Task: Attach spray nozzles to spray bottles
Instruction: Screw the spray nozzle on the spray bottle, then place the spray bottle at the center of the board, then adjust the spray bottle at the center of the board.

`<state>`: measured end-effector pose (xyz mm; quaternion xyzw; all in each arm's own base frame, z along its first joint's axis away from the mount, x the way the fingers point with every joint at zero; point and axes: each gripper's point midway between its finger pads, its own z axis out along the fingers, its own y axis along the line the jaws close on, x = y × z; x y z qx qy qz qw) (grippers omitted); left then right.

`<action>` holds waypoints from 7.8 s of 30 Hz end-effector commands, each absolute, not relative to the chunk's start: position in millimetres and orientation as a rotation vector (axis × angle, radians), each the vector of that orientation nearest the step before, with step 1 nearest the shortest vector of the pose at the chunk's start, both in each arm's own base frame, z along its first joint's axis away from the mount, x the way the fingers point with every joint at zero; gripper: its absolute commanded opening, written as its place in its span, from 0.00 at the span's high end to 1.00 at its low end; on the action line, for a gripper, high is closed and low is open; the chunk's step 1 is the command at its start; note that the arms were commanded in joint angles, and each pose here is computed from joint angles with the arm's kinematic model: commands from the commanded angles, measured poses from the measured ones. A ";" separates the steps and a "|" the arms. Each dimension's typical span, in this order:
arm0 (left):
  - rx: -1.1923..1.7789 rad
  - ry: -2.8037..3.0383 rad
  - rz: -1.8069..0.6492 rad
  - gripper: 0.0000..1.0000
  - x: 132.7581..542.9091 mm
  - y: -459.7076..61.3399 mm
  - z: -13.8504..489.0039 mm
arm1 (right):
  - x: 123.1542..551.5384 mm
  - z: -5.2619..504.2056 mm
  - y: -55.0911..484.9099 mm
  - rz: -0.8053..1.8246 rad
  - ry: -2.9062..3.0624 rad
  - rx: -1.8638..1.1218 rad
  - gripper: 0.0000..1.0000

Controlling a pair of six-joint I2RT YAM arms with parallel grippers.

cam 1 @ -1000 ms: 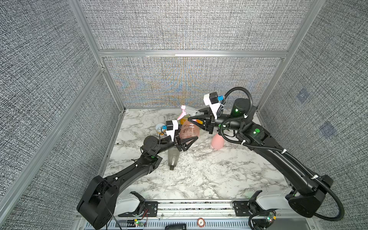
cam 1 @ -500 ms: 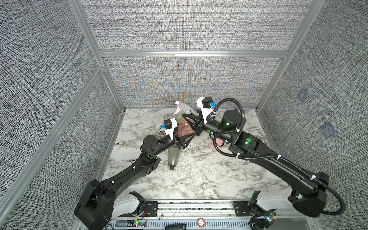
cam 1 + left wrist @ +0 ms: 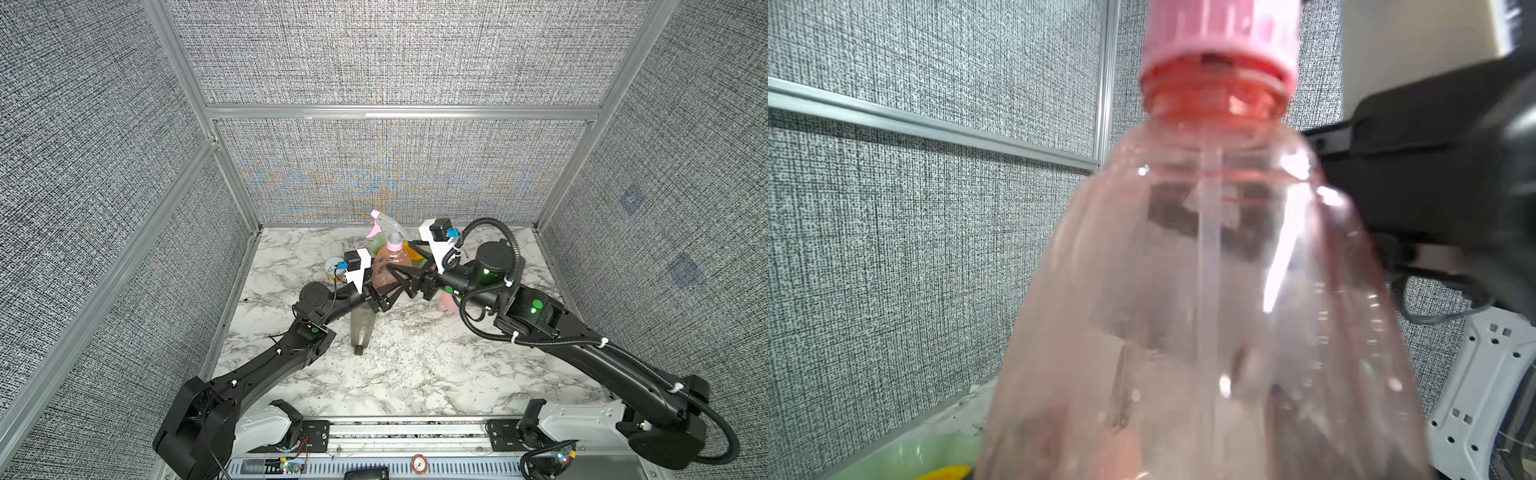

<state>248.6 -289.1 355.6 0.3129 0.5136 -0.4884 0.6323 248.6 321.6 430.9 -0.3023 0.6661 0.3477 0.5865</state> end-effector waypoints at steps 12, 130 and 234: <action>0.794 1.141 -1.161 0.34 242.7 -299.0 356.0 | 241.5 409.3 355.3 1.139 1.542 -0.840 0.08; -0.095 2.185 -0.398 0.01 355.1 -175.8 154.8 | 246.2 247.3 219.4 0.269 1.747 -0.284 0.01; -0.129 2.019 -0.476 0.01 292.9 -132.9 240.6 | 239.6 112.4 391.4 0.445 2.463 -1.276 0.11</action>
